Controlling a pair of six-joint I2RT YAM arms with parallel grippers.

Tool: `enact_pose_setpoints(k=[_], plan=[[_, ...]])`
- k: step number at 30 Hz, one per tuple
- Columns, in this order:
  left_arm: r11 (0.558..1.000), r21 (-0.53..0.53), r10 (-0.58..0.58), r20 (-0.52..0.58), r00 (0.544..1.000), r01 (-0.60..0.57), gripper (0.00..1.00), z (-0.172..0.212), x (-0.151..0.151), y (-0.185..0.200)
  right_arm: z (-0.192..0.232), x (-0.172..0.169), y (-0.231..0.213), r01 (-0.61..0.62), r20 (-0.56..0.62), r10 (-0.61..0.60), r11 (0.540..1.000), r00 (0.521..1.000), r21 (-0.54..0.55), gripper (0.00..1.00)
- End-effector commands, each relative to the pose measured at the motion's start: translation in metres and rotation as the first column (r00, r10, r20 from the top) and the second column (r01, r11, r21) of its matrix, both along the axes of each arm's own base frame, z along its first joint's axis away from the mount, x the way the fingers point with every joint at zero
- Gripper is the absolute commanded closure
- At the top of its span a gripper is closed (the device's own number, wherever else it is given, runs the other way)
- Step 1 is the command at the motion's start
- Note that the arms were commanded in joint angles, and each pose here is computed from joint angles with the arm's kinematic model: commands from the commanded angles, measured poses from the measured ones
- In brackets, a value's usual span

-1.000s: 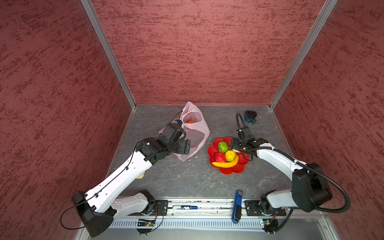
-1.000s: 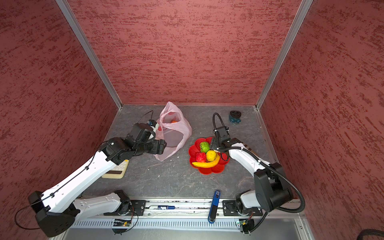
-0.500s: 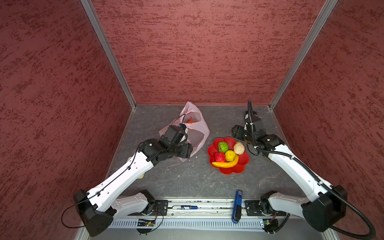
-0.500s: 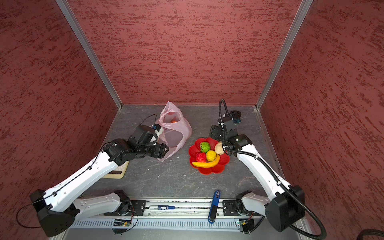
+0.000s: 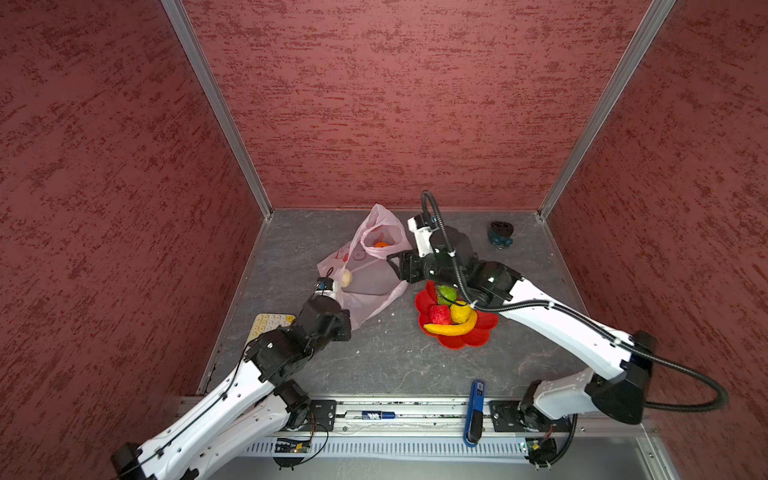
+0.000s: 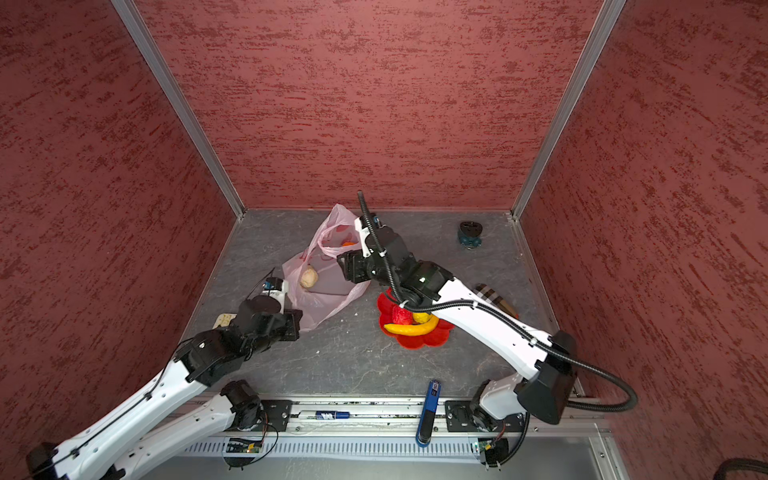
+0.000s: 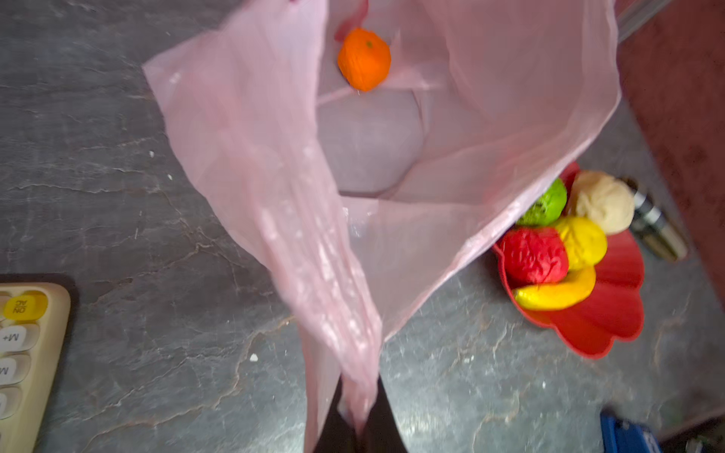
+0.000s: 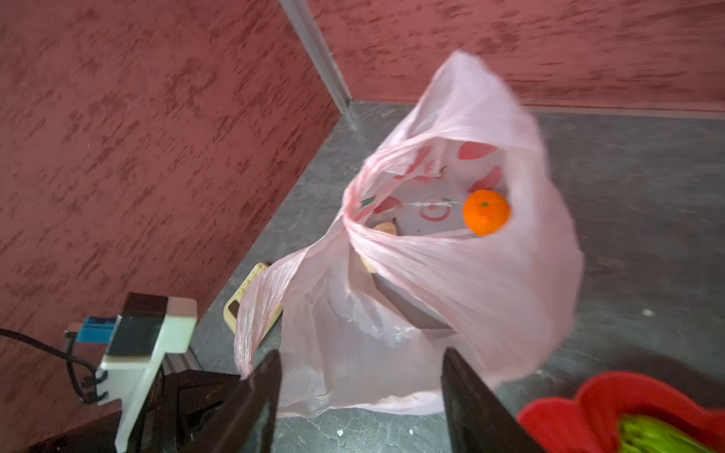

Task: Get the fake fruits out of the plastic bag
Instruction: 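Move the right gripper into the bag toward the beige fruit inside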

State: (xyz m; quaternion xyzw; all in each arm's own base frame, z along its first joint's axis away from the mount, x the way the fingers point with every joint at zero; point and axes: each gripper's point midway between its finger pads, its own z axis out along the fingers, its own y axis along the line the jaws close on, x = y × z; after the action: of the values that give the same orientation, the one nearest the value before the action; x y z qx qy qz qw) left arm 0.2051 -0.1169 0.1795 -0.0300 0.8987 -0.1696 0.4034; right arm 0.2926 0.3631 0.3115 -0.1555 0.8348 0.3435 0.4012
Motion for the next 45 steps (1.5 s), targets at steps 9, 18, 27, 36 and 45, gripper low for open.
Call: enact_pose_setpoints(k=[9,18,27,36,45], plan=[[0.976,-0.112,0.201,0.130,0.971,-0.187,0.97,0.015,0.010,0.027,-0.067,-0.004,0.103,-0.181,-0.118,0.177,0.983,0.977,-0.019,0.52],[0.971,-0.150,0.206,0.132,0.970,-0.185,0.97,0.013,0.000,0.033,-0.144,0.048,0.126,-0.053,-0.156,0.019,0.975,0.988,-0.217,0.55],[0.973,-0.168,0.177,0.091,0.980,-0.160,0.97,-0.002,-0.001,0.024,-0.176,0.080,0.138,0.002,-0.178,-0.045,0.972,0.983,-0.234,0.43],[0.972,-0.193,0.147,0.062,0.987,-0.132,0.97,-0.012,-0.002,0.014,-0.206,0.114,0.141,0.066,-0.192,-0.103,0.980,0.976,-0.188,0.17],[0.971,-0.213,0.117,0.044,0.992,-0.105,0.97,-0.019,-0.001,0.005,-0.239,0.127,0.153,0.056,-0.236,-0.087,0.989,0.968,-0.137,0.14]])
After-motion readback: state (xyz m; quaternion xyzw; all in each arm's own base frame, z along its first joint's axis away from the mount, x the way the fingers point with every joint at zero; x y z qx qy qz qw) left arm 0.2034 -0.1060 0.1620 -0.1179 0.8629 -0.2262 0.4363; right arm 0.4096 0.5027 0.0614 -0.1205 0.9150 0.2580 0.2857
